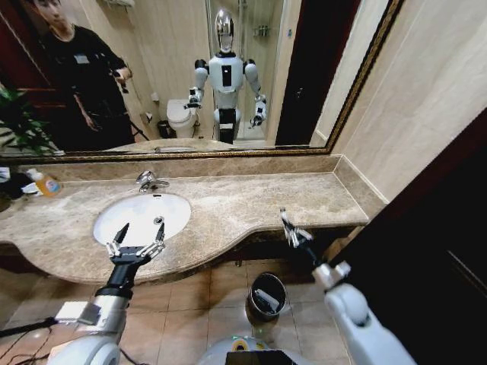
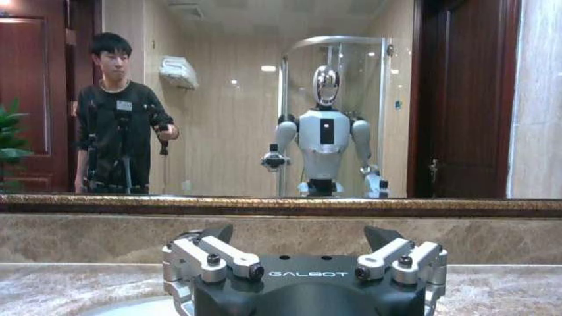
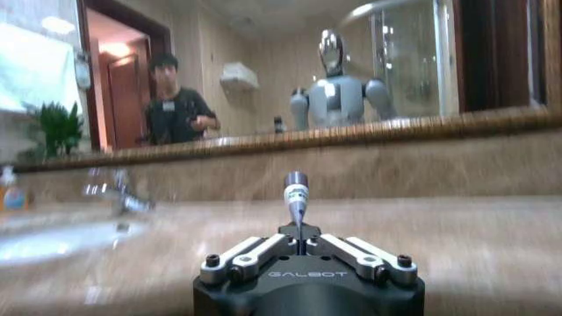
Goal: Pick up the trash from the sink and place it in the trash bin.
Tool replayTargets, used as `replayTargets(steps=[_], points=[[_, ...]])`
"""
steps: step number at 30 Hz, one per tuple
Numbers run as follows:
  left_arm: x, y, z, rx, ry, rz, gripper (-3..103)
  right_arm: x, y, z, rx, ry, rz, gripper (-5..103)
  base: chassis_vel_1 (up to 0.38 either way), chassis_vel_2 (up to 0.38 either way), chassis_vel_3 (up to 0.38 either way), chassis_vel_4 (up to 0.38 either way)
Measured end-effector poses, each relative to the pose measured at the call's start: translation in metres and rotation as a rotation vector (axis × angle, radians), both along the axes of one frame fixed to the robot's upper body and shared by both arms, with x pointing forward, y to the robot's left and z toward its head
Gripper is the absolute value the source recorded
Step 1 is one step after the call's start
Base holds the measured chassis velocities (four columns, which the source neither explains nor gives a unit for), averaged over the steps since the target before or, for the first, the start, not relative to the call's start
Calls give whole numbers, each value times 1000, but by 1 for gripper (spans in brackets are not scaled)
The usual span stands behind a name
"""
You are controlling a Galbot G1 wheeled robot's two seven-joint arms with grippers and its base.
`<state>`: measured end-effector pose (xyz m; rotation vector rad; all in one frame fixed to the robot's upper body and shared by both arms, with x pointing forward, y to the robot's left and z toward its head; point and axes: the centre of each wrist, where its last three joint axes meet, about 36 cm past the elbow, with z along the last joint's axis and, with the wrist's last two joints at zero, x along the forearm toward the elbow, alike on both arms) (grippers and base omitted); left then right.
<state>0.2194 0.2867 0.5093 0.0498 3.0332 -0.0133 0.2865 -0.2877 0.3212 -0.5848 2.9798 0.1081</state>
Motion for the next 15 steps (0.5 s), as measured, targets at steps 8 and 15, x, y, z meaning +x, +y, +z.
replayTargets(steps=[8, 15], points=[[0, 0, 0, 0, 0, 0, 100, -50, -6, -71, -12, 136, -38, 0, 0, 0, 0, 0], [0, 0, 0, 0, 0, 0, 100, -55, -10, -118, -9, 274, -78, 0, 0, 0, 0, 0]])
